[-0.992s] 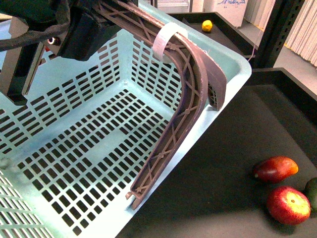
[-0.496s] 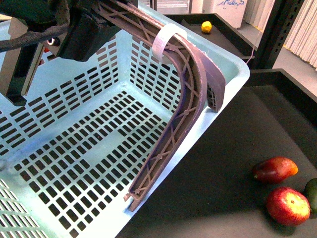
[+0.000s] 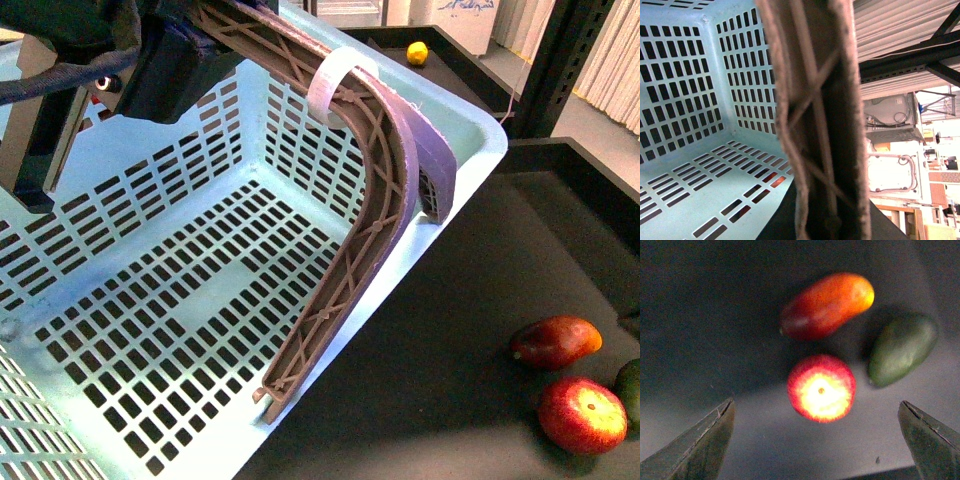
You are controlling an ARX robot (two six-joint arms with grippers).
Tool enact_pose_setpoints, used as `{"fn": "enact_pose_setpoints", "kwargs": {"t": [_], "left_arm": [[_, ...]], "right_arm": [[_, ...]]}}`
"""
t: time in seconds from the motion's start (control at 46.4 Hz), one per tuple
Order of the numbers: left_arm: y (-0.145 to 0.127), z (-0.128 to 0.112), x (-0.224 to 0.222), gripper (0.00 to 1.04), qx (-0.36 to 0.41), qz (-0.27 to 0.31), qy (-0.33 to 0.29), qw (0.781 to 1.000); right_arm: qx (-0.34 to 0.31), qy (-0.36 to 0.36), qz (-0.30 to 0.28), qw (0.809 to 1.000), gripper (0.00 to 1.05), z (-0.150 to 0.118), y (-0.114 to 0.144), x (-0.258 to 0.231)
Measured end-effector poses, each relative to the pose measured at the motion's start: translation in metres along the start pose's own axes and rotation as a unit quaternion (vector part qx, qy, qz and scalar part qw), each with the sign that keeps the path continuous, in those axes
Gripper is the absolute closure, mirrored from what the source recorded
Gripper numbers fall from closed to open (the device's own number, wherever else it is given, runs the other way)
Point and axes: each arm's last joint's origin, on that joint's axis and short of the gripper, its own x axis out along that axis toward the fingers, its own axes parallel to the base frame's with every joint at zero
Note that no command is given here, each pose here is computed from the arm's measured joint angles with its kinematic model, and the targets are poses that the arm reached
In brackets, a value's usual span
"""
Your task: Pick apple with right arm and hold basket with left
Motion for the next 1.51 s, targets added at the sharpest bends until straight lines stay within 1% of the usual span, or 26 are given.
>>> {"fn": "enact_pose_setpoints", "kwargs": {"t": [0.129, 0.367, 0.518, 0.712, 0.884, 1.337, 1.359, 1.38, 1.423, 1.445, 1.51], "left_arm": [[0.001, 0.0, 0.001, 0.98, 0.0, 0.001, 0.001, 1.0], [0.001, -0.001, 0.001, 0.98, 0.0, 0.002, 0.001, 1.0], [0.001, -0.001, 0.001, 0.98, 0.0, 0.003, 0.001, 1.0], [0.001, -0.001, 0.001, 0.98, 0.001, 0.004, 0.002, 1.0], [0.001, -0.001, 0.001, 0.98, 0.0, 0.004, 0.002, 1.0], [0.001, -0.001, 0.001, 0.98, 0.0, 0.004, 0.002, 1.0], [0.001, -0.001, 0.001, 0.98, 0.0, 0.004, 0.002, 1.0], [0.001, -0.001, 0.001, 0.98, 0.0, 0.004, 0.002, 1.0], [0.001, -0.001, 0.001, 0.98, 0.001, 0.004, 0.002, 1.0], [0.001, -0.001, 0.001, 0.98, 0.0, 0.004, 0.002, 1.0], [0.001, -0.001, 0.001, 0.98, 0.0, 0.004, 0.002, 1.0]], "right_arm": [[-0.01, 0.035, -0.001, 0.999, 0.09, -0.007, -0.003, 0.021], [-0.033, 0.055, 0.004, 0.998, 0.09, -0.003, -0.001, 0.047], [-0.04, 0.07, -0.001, 0.997, 0.09, -0.005, -0.001, 0.062], [-0.045, 0.112, -0.009, 0.993, 0.09, -0.023, -0.005, 0.087], [-0.044, 0.128, -0.011, 0.991, 0.09, -0.028, -0.007, 0.098], [-0.039, 0.154, -0.013, 0.987, 0.09, -0.031, -0.012, 0.12], [-0.038, 0.155, -0.013, 0.987, 0.11, -0.031, -0.012, 0.12], [-0.038, 0.155, -0.013, 0.987, 0.16, -0.031, -0.013, 0.12], [-0.036, 0.155, -0.013, 0.987, 0.23, -0.031, -0.013, 0.12], [-0.035, 0.155, -0.012, 0.987, 0.25, -0.031, -0.014, 0.12], [-0.032, 0.154, -0.011, 0.987, 0.26, -0.032, -0.016, 0.119]]}}
